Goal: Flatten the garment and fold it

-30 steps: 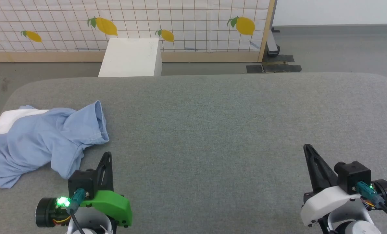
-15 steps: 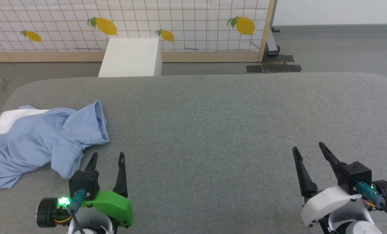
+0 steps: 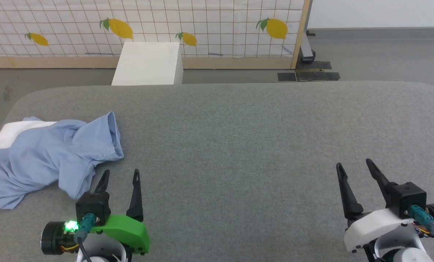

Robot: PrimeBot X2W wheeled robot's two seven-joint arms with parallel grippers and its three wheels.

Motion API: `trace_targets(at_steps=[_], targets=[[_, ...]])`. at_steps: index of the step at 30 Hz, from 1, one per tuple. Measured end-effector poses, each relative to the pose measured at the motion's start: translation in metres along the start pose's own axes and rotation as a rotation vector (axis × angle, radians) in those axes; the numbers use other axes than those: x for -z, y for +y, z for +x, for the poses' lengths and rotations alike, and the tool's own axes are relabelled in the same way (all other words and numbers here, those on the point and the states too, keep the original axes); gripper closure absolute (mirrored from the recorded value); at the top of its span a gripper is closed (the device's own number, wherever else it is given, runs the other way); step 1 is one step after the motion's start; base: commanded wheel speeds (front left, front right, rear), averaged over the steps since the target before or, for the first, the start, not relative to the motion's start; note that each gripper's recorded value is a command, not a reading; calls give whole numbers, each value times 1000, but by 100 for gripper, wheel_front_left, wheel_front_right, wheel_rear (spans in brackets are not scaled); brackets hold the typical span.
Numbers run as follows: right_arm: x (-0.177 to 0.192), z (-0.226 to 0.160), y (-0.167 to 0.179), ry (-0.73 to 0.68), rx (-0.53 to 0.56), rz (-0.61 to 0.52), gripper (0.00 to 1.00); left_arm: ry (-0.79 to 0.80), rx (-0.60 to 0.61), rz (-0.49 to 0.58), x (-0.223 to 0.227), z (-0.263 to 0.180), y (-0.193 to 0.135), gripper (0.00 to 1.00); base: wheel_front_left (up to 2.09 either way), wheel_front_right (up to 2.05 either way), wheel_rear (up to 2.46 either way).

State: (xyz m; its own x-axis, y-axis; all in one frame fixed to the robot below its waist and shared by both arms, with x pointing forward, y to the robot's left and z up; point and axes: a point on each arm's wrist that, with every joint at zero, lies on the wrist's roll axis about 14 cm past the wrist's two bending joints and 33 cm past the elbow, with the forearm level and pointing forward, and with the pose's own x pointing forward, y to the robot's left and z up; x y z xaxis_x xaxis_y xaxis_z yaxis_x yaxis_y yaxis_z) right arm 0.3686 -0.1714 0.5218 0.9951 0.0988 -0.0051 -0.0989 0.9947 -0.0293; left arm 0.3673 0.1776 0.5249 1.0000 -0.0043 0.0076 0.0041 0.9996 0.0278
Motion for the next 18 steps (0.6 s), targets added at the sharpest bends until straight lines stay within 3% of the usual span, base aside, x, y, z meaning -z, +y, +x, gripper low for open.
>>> trace_targets(at_steps=[18], targets=[[-1, 11, 7, -27, -24, 11, 0, -27, -52, -18, -1, -10, 17, 0, 0, 0, 0]])
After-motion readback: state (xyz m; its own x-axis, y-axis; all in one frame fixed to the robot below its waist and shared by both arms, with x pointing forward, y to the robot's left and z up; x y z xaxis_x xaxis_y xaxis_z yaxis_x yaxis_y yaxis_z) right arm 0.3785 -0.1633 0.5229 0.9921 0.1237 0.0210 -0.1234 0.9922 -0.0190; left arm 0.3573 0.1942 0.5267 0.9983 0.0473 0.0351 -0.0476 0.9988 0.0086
